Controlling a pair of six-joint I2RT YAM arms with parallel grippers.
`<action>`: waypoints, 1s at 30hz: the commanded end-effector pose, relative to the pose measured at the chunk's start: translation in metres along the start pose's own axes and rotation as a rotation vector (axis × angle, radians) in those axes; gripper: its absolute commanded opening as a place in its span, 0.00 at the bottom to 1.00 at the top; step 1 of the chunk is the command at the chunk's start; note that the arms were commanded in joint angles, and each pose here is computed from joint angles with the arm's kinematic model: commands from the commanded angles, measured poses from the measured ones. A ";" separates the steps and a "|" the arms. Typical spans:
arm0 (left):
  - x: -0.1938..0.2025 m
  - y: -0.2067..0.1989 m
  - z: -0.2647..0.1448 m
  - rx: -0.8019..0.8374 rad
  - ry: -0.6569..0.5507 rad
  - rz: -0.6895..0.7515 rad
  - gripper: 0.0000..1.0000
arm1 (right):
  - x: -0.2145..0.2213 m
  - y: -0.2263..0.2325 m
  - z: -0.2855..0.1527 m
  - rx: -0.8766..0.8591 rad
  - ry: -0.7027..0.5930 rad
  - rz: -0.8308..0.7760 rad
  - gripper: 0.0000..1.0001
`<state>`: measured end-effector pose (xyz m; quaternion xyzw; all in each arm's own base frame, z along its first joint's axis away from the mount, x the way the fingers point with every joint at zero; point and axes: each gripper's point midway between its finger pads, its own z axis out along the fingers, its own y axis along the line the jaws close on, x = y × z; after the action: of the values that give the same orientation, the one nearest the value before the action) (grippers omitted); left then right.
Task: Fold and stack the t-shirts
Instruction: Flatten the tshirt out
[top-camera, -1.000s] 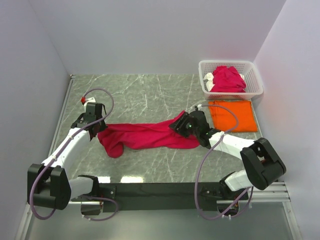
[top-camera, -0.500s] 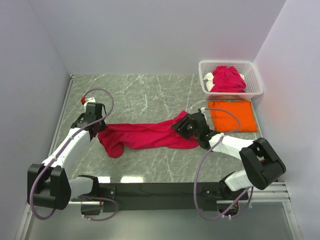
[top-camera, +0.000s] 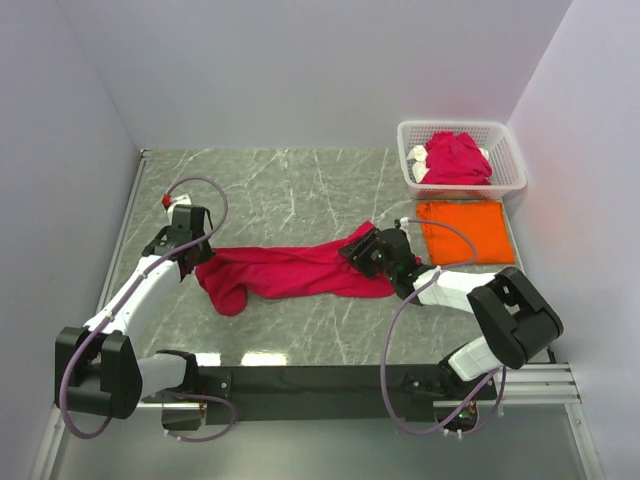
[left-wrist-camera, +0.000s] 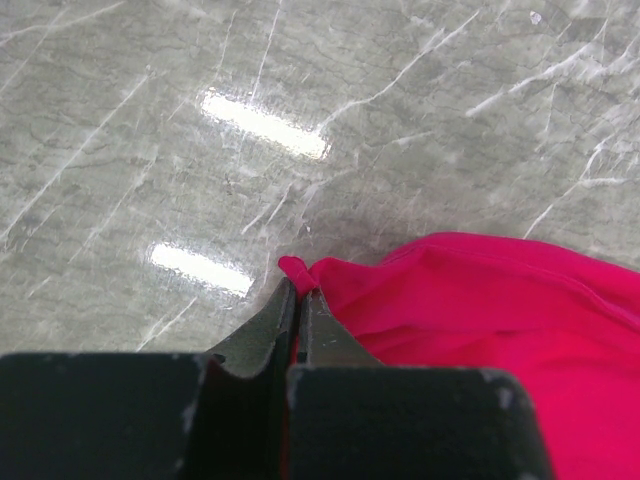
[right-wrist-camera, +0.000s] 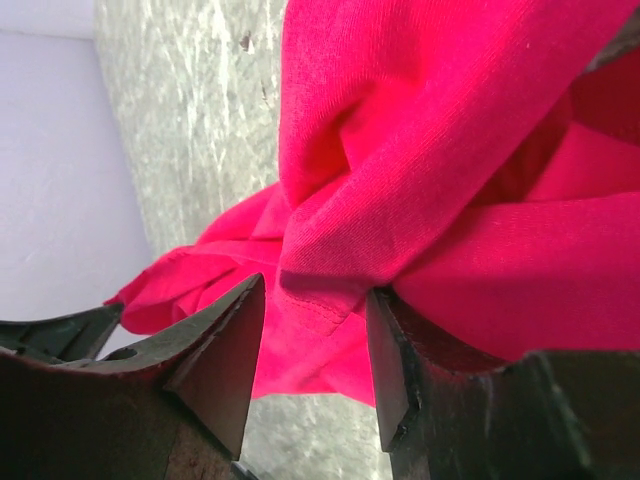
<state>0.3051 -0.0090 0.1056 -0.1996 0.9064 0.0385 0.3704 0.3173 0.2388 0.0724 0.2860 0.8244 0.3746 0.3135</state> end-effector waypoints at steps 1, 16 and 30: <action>-0.009 -0.003 0.000 0.005 -0.031 -0.014 0.01 | -0.007 0.008 0.004 -0.046 -0.057 0.033 0.52; -0.009 -0.003 0.001 0.000 -0.030 -0.015 0.01 | 0.004 0.007 0.009 -0.056 -0.101 0.091 0.58; -0.009 -0.003 0.000 0.001 -0.033 -0.020 0.01 | -0.016 -0.004 0.004 -0.042 -0.208 0.113 0.37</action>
<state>0.3051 -0.0088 0.1051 -0.1999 0.9065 0.0393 0.3697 0.3185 0.2358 0.0581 0.3470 0.7887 0.3711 0.3463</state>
